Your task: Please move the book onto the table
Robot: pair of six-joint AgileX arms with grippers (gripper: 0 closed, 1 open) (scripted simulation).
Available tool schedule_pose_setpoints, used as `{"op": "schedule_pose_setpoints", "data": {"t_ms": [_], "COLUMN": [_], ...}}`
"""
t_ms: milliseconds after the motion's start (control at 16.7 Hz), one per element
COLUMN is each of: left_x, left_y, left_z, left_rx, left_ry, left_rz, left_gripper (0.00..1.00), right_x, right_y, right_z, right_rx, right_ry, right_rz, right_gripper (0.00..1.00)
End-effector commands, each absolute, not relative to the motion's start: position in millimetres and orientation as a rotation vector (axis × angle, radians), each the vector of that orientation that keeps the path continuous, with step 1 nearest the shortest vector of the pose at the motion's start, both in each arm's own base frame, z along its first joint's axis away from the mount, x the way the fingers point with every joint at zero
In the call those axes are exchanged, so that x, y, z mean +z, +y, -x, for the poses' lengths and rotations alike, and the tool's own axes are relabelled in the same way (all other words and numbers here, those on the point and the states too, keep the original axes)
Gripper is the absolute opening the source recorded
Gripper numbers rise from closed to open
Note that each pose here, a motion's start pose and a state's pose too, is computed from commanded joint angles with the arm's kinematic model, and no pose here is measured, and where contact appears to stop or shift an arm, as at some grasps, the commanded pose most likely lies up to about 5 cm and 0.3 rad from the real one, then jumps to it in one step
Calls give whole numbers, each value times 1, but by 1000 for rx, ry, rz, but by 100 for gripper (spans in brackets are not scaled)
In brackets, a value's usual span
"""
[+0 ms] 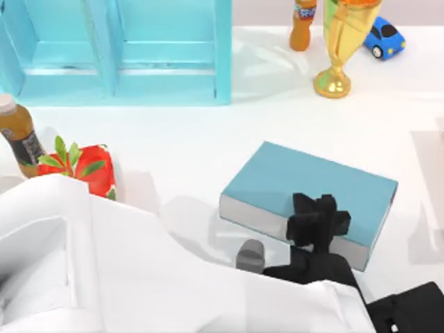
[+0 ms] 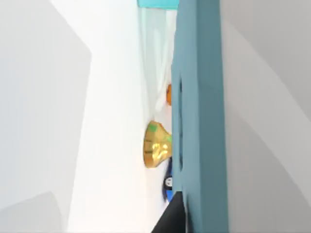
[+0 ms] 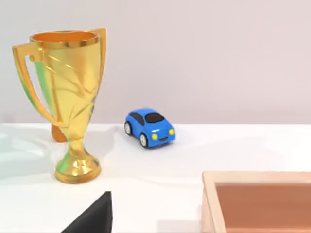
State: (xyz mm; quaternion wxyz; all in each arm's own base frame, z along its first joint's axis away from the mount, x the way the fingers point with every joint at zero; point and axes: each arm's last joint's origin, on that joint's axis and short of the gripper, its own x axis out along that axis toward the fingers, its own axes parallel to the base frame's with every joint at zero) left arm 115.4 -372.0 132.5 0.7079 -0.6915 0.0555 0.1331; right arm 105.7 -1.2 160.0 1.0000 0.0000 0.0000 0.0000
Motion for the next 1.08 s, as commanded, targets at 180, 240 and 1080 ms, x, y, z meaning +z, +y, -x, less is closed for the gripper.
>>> {"op": "schedule_pose_setpoints", "data": {"t_ms": [180, 240, 1080], "left_x": [134, 134, 103], "left_y": [-373, -373, -372], "left_z": [-111, -111, -112], "left_rx": [292, 291, 296], "left_ry": [120, 120, 121], "left_rz": [1540, 1540, 1536], "left_gripper": [0, 0, 0], "right_x": [160, 160, 160], "right_y": [-1, -1, -1], "right_z": [-106, -106, -106], "right_rx": [0, 0, 0], "right_ry": [0, 0, 0], "right_rz": [0, 0, 0], "right_gripper": [100, 100, 100]}}
